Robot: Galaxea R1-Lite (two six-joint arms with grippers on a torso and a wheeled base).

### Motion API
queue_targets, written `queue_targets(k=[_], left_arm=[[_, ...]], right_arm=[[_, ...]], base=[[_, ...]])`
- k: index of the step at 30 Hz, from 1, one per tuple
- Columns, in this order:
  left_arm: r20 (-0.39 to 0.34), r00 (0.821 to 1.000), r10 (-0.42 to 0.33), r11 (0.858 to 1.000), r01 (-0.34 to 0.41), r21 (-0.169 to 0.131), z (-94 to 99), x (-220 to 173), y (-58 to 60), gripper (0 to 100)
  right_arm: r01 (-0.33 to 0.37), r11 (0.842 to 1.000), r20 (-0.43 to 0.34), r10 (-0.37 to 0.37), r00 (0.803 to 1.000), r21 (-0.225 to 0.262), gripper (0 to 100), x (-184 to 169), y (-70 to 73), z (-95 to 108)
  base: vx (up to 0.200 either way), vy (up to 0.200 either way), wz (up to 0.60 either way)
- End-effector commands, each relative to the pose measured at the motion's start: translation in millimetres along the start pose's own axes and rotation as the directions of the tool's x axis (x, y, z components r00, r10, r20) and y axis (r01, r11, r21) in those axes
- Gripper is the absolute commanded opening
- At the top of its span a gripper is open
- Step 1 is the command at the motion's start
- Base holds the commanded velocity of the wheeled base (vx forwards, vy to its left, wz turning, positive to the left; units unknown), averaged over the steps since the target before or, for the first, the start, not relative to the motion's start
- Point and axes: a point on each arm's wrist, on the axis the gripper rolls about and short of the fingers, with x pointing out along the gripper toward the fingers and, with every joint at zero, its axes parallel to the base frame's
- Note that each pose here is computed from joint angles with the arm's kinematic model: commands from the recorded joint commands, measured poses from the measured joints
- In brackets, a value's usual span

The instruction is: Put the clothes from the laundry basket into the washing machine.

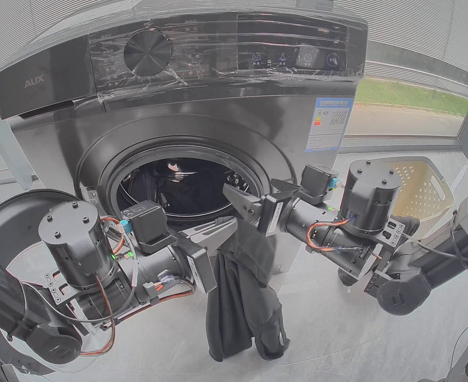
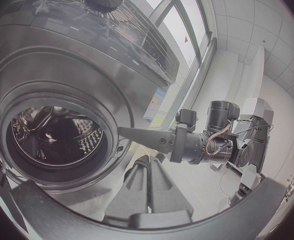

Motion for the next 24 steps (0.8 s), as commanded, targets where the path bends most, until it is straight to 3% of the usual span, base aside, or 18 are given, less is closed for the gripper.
queue_targets(k=[1, 4, 12, 18, 24], left_arm=[[0.014, 1.000, 0.022, 1.000, -0.022, 0.003, 3.5, -4.0, 4.3, 0], [0.047, 0.997, 0.058, 0.998, -0.058, 0.005, 10.0, -11.8, 2.8, 0], [0.117, 0.990, 0.082, 0.996, -0.084, 0.012, 27.9, -31.6, 0.1, 0], [0.147, 0.986, 0.073, 0.997, -0.075, 0.012, 35.1, -42.2, -3.0, 0], [0.186, 0.981, 0.063, 0.998, -0.066, 0.014, 44.1, -46.4, -5.3, 0]], right_arm=[[0.069, 0.997, 0.010, -0.068, 0.998, -0.040, 100, -8.2, -23.6, 9.2], [0.117, 0.991, -0.022, -0.118, 0.993, -0.059, 100, -13.7, -39.4, 2.5], [0.159, 0.983, -0.126, -0.169, 0.977, -0.091, 100, -29.3, -57.5, -18.8], [0.084, 0.989, -0.254, -0.113, 0.961, -0.119, 100, -49.7, -59.7, -45.5], [0.005, 0.995, -0.334, -0.038, 0.942, -0.101, 100, -59.1, -53.4, -60.8]], base=[[0.000, 0.000, 0.00], [0.000, 0.000, 0.00], [0.000, 0.000, 0.00], [0.000, 0.000, 0.00], [0.000, 0.000, 0.00]])
